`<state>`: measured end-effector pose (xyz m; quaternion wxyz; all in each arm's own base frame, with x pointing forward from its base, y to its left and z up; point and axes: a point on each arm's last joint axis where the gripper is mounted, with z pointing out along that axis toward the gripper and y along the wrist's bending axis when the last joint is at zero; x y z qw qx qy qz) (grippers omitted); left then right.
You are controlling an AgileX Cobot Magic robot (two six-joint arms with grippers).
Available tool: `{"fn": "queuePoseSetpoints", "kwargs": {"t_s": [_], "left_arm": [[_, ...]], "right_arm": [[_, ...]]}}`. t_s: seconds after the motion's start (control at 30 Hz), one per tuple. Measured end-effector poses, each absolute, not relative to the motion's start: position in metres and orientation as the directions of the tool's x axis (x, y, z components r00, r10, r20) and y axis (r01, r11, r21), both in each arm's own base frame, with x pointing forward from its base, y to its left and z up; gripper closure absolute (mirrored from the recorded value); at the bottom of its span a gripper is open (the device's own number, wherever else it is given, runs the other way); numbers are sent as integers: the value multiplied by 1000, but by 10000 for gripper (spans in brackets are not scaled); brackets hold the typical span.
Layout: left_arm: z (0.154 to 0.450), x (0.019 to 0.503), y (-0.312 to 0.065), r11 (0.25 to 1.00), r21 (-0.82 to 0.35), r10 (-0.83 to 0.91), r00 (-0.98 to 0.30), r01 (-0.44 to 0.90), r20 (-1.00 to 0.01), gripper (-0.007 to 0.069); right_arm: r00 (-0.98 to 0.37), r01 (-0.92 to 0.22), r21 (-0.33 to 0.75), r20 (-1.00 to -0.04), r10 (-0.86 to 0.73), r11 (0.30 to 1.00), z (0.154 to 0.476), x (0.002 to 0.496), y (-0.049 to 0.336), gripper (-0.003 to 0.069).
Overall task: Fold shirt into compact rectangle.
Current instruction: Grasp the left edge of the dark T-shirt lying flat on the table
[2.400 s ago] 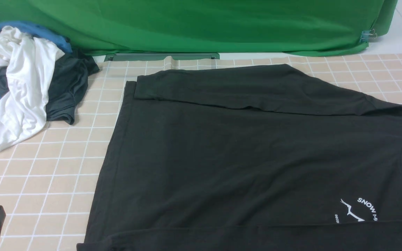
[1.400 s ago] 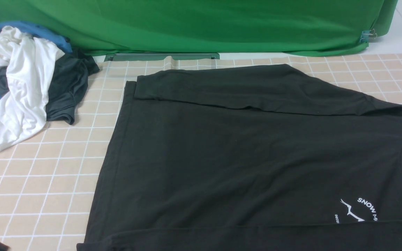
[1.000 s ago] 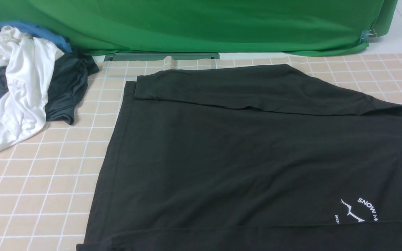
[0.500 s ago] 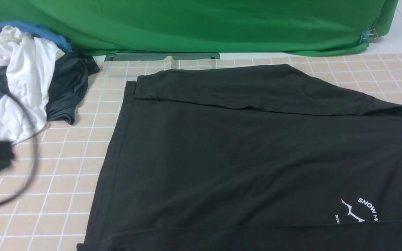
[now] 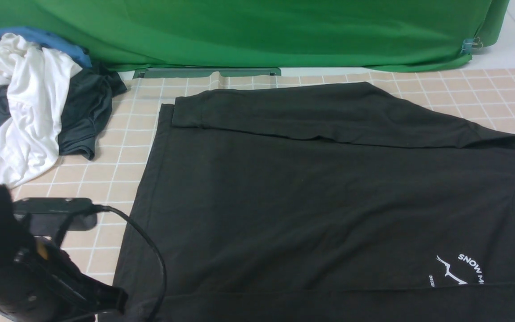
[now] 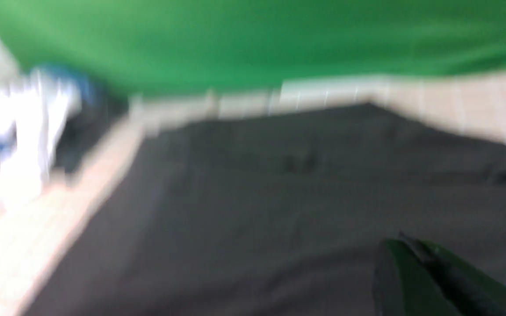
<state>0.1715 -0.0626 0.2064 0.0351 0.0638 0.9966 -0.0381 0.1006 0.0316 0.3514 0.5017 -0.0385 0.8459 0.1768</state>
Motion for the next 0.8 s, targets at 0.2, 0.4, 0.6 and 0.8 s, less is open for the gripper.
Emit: {"fn": "queuePoseSetpoints", "kwargs": {"t_s": [0.2,0.4,0.6,0.8], "left_arm": [[192,184,-68,985,-44,165,-983,168,-79,506],[176,194,-71,984,-30,173,-983,175,-65,279],[164,200,-74,976,-32,214,-976,216,-42,174],[160,200,-76,959,-49,278,-960,279,-24,426]], "right_arm": [[-613,-283,241,-790,18,928,343,126,36,620],[-609,-289,242,-793,17,926,344,127,36,620],[-599,-294,234,-800,12,927,345,128,36,620],[-592,-296,229,-806,10,927,346,128,36,620]]}}
